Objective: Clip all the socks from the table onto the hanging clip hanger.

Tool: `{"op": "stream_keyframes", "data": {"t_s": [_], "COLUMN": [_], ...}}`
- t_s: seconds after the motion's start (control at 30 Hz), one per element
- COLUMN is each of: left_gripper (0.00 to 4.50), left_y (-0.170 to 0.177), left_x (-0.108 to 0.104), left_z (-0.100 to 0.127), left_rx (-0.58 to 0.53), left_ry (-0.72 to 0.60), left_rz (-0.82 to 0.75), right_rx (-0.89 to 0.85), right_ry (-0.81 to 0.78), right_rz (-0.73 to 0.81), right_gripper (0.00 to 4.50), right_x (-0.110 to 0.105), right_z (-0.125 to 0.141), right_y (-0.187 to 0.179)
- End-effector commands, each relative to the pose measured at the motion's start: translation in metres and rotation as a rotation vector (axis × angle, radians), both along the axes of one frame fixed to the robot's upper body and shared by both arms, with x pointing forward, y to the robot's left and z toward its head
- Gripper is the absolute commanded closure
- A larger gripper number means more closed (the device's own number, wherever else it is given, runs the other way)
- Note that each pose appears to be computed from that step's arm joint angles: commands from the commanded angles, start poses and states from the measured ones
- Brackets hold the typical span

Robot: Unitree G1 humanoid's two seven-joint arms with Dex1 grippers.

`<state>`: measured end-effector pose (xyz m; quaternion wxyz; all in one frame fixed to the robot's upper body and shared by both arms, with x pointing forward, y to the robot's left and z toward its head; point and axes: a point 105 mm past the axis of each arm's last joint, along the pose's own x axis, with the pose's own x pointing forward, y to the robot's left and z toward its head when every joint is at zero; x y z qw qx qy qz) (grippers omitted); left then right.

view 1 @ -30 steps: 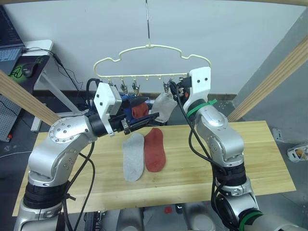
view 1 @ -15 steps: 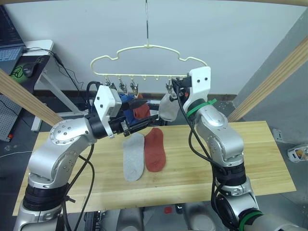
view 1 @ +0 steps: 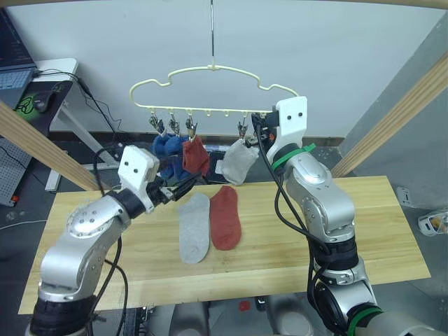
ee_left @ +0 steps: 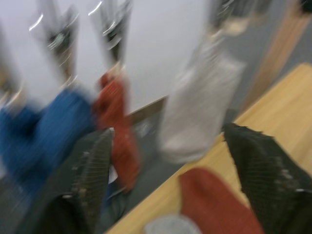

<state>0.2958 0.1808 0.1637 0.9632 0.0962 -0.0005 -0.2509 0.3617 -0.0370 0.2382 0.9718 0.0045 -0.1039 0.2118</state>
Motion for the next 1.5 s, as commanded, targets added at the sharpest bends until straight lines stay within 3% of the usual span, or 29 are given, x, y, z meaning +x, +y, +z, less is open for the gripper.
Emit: {"op": "stream_keyframes", "data": {"t_s": [0.03,0.2,0.47,0.67,0.93,1.27,1.5], "left_gripper": [0.01,0.01,0.01,0.01,0.01,0.01,1.58], "left_y": [0.010,0.004,-0.022,-0.045,-0.039,-0.035,-0.033], "left_x": [-0.003,-0.004,0.013,0.024,0.034,0.034,0.033], "left_z": [-0.011,-0.064,-0.103,-0.116,-0.122,-0.141,-0.147], "left_rx": [0.011,-0.062,-0.125,-0.149,-0.233,-0.213,-0.202], "left_ry": [-0.001,0.183,0.262,0.317,0.357,0.455,0.494], "left_rz": [0.152,0.266,0.412,0.436,0.570,0.603,0.612], "right_rx": [0.025,0.018,-0.011,-0.021,-0.025,-0.026,-0.026], "right_ry": [-0.080,-0.077,-0.058,-0.053,-0.048,-0.046,-0.050], "right_rz": [0.010,0.018,0.035,0.045,0.043,0.040,0.036], "right_gripper": [4.50,4.50,4.50,4.50,4.50,4.50,4.50], "right_x": [-0.009,-0.011,-0.014,-0.016,-0.017,-0.018,-0.018], "right_z": [0.022,0.024,0.020,0.020,0.019,0.018,0.018], "right_y": [0.000,0.002,0.002,0.003,0.003,0.003,0.002]}}
